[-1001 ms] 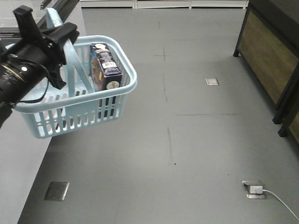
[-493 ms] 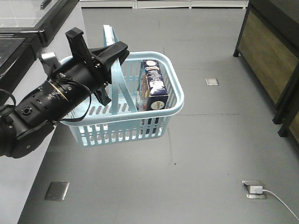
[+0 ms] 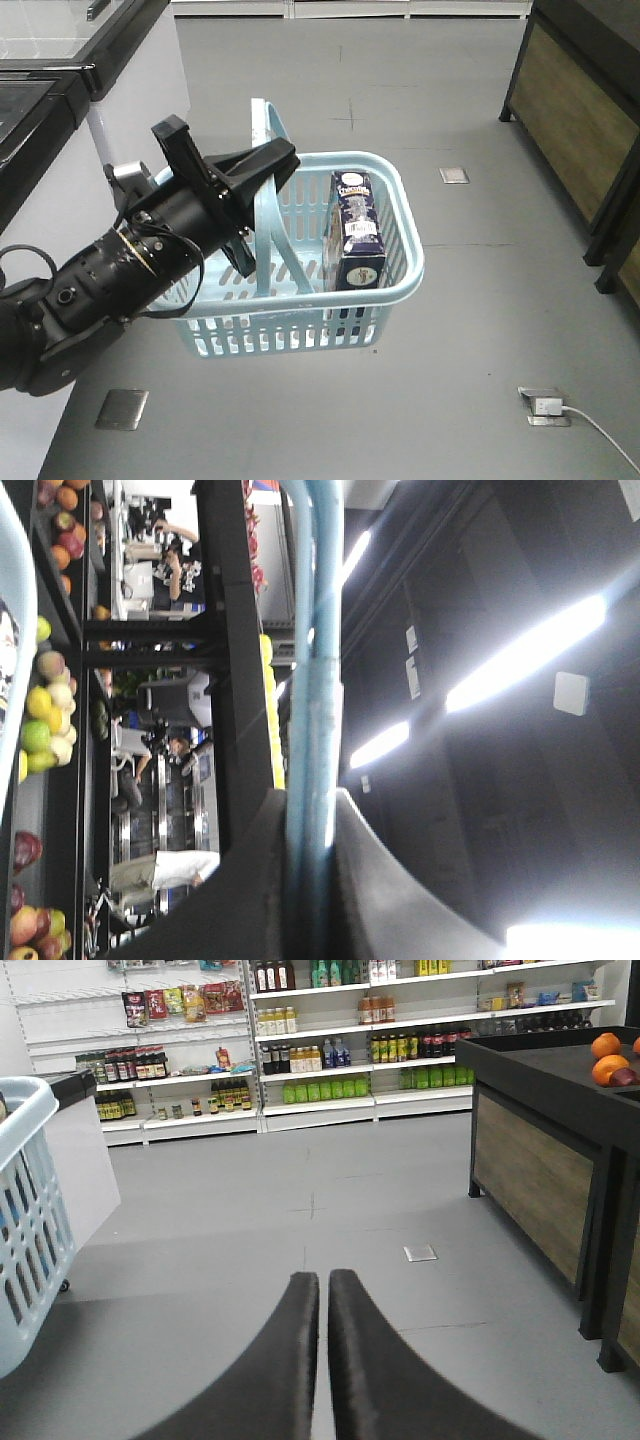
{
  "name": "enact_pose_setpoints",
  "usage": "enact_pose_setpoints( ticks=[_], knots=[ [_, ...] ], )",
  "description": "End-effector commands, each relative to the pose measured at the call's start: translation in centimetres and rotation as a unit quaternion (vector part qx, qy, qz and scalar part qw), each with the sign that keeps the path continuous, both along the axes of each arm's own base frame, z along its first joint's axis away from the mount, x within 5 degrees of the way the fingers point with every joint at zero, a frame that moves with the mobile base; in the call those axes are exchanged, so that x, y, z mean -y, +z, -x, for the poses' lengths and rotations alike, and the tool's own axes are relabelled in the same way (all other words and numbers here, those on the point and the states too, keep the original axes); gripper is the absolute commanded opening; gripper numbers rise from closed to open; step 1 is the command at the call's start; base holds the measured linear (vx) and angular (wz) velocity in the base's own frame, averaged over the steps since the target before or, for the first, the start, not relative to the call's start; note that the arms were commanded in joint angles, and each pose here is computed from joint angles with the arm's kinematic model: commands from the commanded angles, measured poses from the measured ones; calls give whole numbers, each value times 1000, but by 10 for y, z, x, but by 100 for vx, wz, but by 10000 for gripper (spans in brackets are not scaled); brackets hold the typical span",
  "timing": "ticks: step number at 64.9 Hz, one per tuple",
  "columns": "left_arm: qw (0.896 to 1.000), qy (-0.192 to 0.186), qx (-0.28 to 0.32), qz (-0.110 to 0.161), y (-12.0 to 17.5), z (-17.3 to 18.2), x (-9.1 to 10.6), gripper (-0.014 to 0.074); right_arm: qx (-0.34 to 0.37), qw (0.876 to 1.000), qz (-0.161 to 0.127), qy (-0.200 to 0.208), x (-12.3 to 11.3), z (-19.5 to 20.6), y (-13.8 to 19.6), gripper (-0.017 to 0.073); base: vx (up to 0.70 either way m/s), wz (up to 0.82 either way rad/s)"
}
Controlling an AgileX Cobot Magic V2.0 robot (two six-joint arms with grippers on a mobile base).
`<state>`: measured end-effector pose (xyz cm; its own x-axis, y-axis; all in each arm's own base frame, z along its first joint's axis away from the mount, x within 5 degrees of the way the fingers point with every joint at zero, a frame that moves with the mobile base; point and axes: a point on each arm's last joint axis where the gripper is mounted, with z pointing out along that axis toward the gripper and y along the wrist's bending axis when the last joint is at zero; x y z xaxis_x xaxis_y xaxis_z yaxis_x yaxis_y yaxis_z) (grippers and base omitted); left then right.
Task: Left arm holds basket, right arm returns cookies
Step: 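Lift the basket with the left gripper and swing it in front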
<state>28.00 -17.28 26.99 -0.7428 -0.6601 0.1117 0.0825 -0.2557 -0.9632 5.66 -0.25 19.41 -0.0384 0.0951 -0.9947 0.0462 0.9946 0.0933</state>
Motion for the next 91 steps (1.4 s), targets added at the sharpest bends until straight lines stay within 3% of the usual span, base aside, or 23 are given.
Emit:
enact_pose_setpoints(
  ticks=[1,42,53,71,91],
  knots=[
    [994,-22,74,83,29,16,0,-3,32,999,9,-2,0,0,1,-6,0,0],
    [991,-67,57,104,14,65,5,-3,32,999,9,-2,0,0,1,-6,0,0],
    [990,-43,54,124,8,75,3,-3,32,999,9,-2,0,0,1,-6,0,0],
    [991,-49,49,118,3,88,8,-3,32,999,9,-2,0,0,1,-6,0,0],
    [990,-19,67,125,9,96,9,-3,32,999,9,-2,0,0,1,-6,0,0]
  ],
)
